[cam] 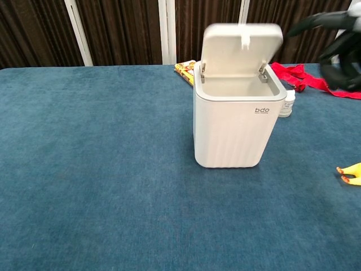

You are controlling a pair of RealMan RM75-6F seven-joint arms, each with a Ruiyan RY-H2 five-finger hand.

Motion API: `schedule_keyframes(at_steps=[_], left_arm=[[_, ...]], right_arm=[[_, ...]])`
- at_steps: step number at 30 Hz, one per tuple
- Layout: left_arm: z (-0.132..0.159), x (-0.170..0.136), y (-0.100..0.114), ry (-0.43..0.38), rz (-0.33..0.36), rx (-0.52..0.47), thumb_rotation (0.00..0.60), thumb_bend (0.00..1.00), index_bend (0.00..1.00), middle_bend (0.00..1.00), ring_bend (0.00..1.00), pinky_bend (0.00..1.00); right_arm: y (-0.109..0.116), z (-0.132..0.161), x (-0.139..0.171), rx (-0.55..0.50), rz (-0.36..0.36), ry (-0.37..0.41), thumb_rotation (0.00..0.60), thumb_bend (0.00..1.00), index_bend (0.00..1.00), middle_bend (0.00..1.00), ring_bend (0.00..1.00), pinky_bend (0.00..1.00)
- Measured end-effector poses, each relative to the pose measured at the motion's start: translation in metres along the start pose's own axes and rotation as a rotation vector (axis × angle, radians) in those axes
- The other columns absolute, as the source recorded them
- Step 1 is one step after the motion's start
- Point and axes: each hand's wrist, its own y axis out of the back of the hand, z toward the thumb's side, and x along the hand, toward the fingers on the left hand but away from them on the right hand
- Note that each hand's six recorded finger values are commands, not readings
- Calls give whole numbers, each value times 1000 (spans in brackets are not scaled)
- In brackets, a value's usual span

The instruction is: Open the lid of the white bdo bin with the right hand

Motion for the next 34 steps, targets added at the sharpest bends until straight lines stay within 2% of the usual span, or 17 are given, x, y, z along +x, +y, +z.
schedule_keyframes(at_steps=[6, 12, 22, 27, 34], left_arm=[[1, -1, 0, 0, 0, 5, 600, 46, 105, 0, 0, 0], [2, -1, -1, -1, -2, 8, 600, 46, 105, 0, 0, 0], [1, -1, -2, 3, -12, 16, 600, 46, 105, 0, 0, 0], [2, -1, -4, 3, -27, 24, 600, 46, 105, 0, 0, 0], [3, 0, -7, 2, -45, 33, 600, 46, 105, 0, 0, 0]], right_arm=[[11, -45, 21, 41, -56, -139, 600, 378, 120, 274, 341, 381], [7, -73, 48, 85, -83, -195, 600, 353, 119, 191, 257, 286], [-18, -111, 90, 189, -133, -233, 600, 353, 119, 172, 206, 151], [-35, -123, 106, 199, -133, -259, 600, 353, 119, 168, 200, 137], [-35, -127, 110, 234, -148, -271, 600, 352, 119, 167, 200, 137]])
